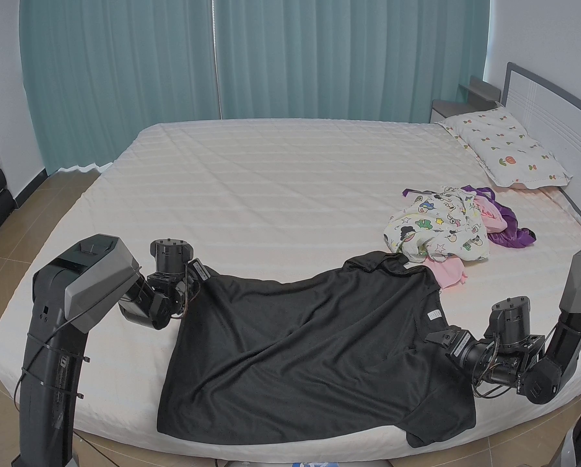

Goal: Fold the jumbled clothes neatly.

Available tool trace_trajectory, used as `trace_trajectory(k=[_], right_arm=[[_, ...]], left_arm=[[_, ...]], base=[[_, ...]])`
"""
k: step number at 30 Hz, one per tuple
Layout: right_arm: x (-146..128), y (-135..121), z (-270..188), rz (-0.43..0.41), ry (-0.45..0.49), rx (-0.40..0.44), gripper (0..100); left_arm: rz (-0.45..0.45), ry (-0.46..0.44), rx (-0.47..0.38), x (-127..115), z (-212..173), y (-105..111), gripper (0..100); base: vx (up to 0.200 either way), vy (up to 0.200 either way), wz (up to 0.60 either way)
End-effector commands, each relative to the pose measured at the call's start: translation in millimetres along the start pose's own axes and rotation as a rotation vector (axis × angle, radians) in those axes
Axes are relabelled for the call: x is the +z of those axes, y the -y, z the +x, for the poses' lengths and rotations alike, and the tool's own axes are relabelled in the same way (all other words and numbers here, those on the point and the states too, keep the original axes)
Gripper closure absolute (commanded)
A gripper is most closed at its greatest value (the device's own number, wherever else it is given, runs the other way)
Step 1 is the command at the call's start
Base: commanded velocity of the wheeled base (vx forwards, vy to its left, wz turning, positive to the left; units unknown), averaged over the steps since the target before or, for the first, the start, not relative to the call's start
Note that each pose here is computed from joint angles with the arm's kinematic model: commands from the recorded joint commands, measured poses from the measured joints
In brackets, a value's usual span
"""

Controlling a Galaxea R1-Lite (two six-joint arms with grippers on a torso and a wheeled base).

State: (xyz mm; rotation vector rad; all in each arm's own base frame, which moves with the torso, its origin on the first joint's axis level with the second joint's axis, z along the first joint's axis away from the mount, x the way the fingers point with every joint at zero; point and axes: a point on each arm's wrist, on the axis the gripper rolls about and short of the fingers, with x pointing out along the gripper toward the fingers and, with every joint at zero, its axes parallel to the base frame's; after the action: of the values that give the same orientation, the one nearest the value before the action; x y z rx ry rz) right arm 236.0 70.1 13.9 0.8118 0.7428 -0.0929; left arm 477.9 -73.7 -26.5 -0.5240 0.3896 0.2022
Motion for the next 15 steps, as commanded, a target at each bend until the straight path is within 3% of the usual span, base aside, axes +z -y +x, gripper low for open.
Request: trace_trajectory(k=[1, 7, 15], right_arm=[[-0.2, 0.0, 0.3, 0.000, 0.000, -0.001, 0], [-0.4, 0.4, 0.1, 0.000, -0.001, -0.002, 0], [-0.3, 0.4, 0.1, 0.000, 0.000, -0.003, 0]], left_arm=[[-0.012, 0.043, -0.001, 15.9, 6.2, -3.0, 100], [-0.018, 0.070, -0.011, 23.5, 12.2, -0.8, 100], [-0.002, 0.079, 0.056, 30.1, 15.6, -13.5, 100]], base=[[0.000, 0.000, 0.00], [0.000, 0.000, 0.00], [0.000, 0.000, 0.00]])
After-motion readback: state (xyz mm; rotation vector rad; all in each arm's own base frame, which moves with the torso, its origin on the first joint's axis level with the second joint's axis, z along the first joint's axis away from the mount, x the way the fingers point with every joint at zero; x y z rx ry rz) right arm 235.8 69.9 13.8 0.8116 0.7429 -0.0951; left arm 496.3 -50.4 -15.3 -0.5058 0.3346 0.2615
